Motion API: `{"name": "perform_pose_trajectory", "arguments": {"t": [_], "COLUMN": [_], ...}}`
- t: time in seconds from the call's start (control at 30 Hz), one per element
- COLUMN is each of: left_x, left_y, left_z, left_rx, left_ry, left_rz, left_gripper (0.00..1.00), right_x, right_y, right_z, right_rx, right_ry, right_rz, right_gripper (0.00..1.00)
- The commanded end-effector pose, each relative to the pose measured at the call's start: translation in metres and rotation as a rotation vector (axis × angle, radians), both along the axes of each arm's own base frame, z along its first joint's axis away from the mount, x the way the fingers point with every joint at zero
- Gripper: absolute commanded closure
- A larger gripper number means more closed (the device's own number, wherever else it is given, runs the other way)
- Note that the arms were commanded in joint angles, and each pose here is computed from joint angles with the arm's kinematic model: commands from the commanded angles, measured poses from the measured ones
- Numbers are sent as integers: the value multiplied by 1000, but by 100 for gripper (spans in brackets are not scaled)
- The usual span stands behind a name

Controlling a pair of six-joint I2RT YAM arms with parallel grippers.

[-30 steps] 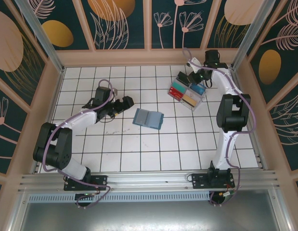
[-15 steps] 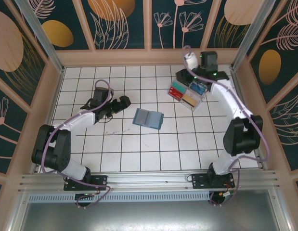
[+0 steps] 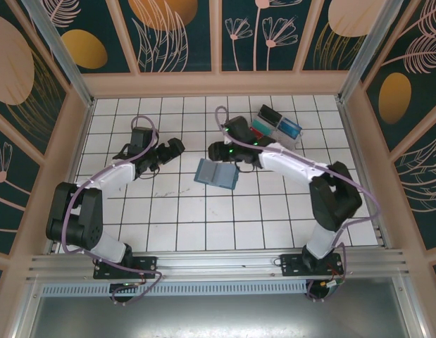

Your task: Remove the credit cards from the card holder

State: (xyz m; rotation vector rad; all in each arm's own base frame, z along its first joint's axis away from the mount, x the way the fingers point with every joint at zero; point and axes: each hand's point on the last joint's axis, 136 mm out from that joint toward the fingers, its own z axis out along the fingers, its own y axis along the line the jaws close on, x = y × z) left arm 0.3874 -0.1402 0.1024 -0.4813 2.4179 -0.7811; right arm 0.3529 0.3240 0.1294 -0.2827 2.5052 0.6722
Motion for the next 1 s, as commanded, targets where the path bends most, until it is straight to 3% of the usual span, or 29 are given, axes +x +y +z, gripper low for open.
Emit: {"name": "perform_pose_trajectory", "arguments": {"t": [0.0,0.2,0.67,0.83,0.97], "left_x": [-4,-10,-15,-19,-23], "left_y": [8,2,-5,-21,-32], "left_z": [-14,-21,-27,-25,-24], "left_rx": [11,-29,-69,-151,-197], "left_ry": [34,51,70,80,89], "left_rz": [17,-14,-44,-116,-170], "left_gripper": [1,1,1,1,9], "right_x": [9,-10,-23,-29,-34], "right_y": [-4,32,-7,-14,-23], "right_z": [-25,-70,-106,-120,-131], "right_rx": [-55,-204,-350,-338,-345], "right_ry": [70,127,202,256,278], "right_rz": [-208,-92,-230,-236,-221], "right_gripper": [47,45,43,49,57]}}
